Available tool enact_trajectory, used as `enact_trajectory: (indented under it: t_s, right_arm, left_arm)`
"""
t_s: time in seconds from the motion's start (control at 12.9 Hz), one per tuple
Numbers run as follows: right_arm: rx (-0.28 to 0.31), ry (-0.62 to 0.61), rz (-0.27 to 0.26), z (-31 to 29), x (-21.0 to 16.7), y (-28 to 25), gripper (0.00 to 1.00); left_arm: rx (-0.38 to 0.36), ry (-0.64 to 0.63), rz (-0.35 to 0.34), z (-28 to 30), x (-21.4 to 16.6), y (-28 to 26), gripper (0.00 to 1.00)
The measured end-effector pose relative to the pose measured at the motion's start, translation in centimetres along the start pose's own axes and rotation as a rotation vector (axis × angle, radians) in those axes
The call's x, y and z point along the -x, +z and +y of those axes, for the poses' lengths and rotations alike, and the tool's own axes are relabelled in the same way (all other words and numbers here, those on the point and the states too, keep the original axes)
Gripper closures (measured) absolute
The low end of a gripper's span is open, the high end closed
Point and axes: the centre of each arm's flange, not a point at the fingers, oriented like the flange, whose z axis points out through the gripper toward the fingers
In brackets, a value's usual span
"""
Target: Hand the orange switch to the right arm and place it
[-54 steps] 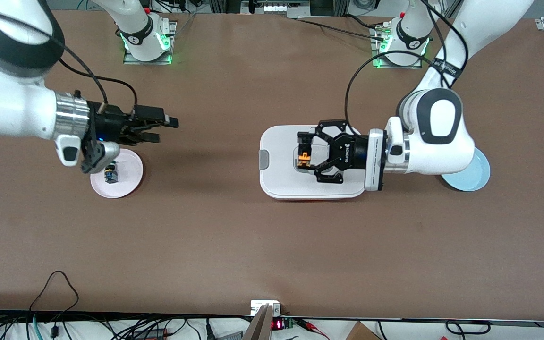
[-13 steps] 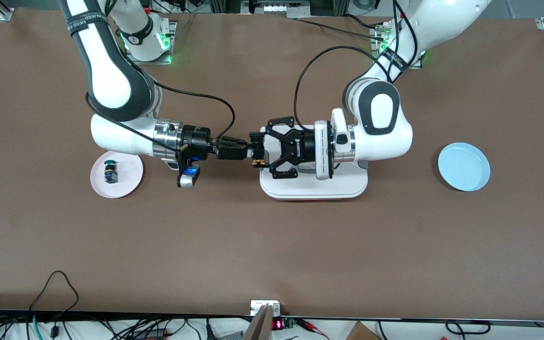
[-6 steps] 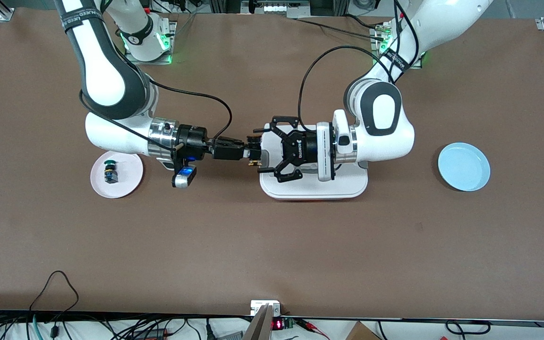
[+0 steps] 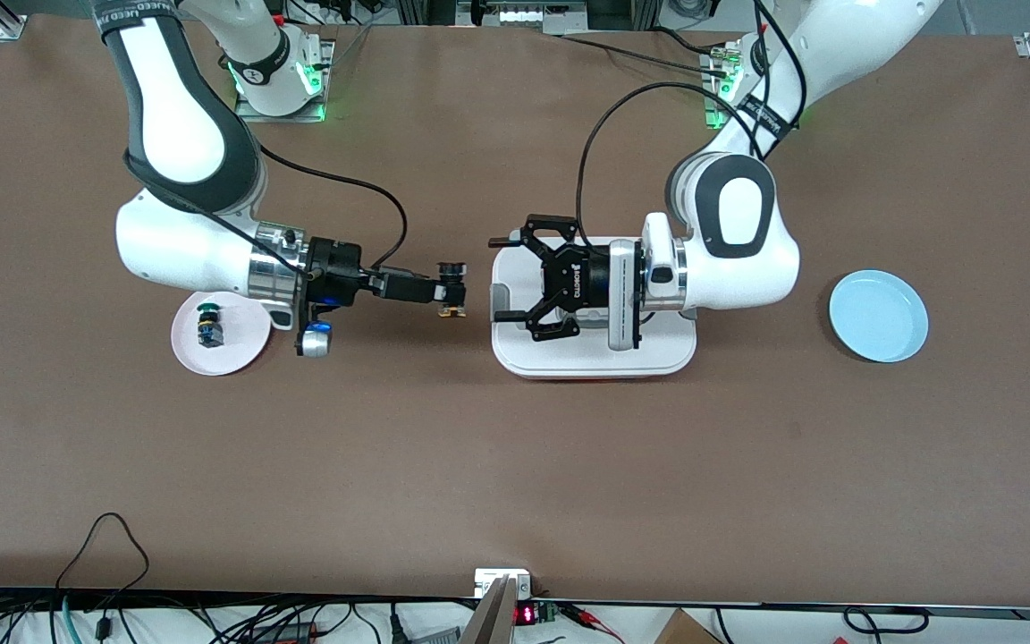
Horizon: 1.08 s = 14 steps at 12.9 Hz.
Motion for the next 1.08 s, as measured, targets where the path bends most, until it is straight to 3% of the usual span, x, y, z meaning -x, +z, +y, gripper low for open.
enact_trajectory:
  t_s: [0.23,0.54,0.77,0.93,1.08]
  right_arm:
    - [0.217,-0.206,0.032,0.0,-0.2,-2.9,0.57]
    - [0.447,-0.356,0.024,1.7,-0.5,-6.3,0.57]
    - [0.709,-0.479,0.002,4.3,-1.1,-8.1,0.57]
    - [0.793,-0.540,-0.037,7.0,-1.9,-9.6,0.57]
    - [0.867,-0.581,-0.075,9.8,-3.0,-11.8,0.57]
  left_arm:
    - [0.007,-0.067,-0.173,0.8,-1.7,-3.3,0.00]
    - [-0.079,-0.229,-0.464,3.1,-3.2,-7.8,0.00]
    - [-0.273,-0.395,-0.711,5.4,-3.3,-10.5,0.00]
    - [-0.456,-0.465,-0.874,7.1,-4.3,-12.7,0.00]
    - [-0.639,-0.511,-0.972,8.8,-6.1,-15.0,0.00]
